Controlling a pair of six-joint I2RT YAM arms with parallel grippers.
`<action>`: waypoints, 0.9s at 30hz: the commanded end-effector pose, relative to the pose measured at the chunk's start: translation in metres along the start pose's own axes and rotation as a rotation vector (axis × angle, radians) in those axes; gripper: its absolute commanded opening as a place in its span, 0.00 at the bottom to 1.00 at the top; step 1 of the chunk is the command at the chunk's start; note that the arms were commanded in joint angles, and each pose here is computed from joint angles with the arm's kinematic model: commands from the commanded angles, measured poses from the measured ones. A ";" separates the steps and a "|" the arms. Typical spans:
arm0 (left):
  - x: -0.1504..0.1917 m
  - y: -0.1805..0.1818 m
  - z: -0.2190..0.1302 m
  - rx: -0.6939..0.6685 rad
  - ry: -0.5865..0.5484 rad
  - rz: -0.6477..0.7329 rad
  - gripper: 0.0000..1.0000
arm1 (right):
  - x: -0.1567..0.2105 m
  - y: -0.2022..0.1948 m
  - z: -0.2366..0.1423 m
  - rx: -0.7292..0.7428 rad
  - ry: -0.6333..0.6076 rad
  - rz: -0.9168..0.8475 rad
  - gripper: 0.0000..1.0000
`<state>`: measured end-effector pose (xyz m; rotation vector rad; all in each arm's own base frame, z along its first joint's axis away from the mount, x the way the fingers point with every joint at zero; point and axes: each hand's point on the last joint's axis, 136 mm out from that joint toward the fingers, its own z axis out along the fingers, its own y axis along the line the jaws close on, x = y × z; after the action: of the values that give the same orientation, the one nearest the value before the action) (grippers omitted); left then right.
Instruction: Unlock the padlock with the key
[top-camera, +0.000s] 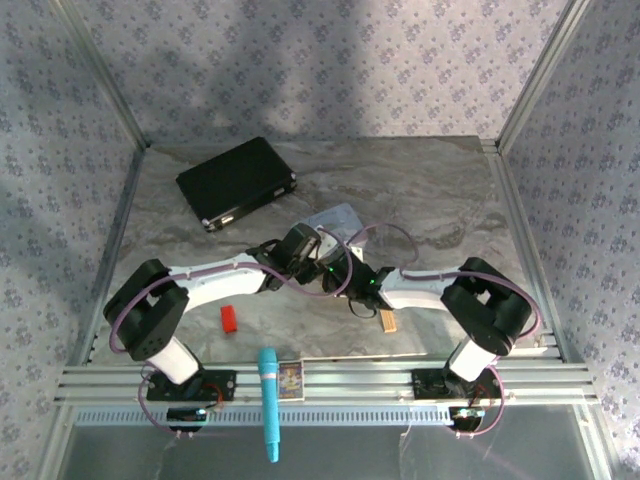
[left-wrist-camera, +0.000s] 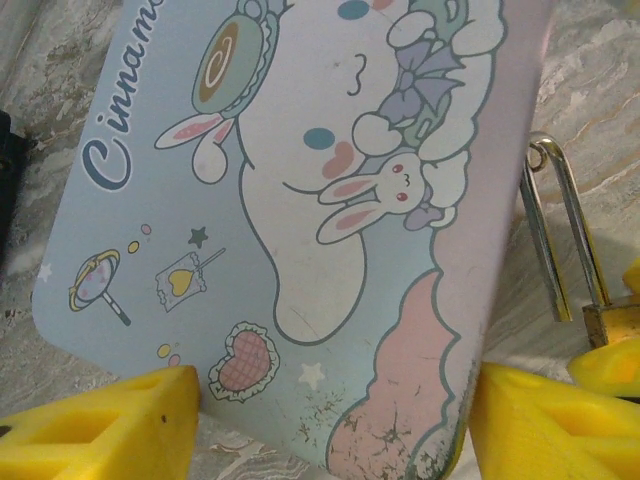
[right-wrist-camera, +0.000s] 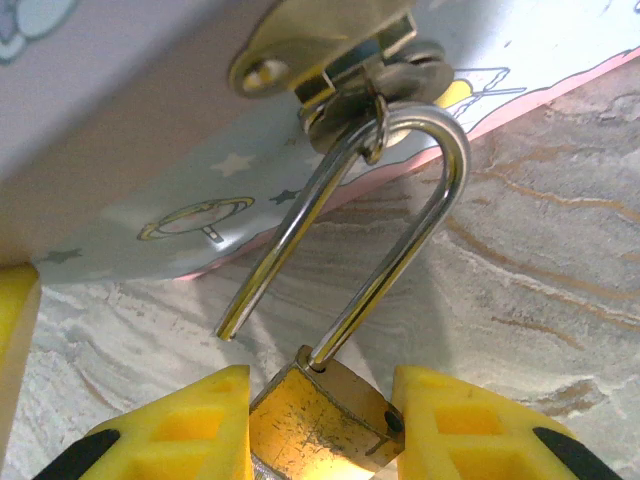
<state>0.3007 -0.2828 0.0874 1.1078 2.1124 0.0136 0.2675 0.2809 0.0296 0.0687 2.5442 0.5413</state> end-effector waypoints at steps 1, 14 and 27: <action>0.021 -0.009 0.008 0.020 0.061 0.016 0.68 | -0.037 -0.020 0.009 0.099 -0.147 0.058 0.29; 0.025 -0.012 0.008 0.029 0.050 0.036 0.61 | -0.075 -0.001 -0.003 -0.005 -0.228 0.128 0.28; 0.020 -0.009 0.003 0.026 0.041 0.035 0.61 | -0.086 -0.024 0.013 0.009 -0.168 0.176 0.28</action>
<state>0.3028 -0.2859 0.0878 1.1066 2.0740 0.0122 0.3440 0.2446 0.0503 0.3419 2.3886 0.5462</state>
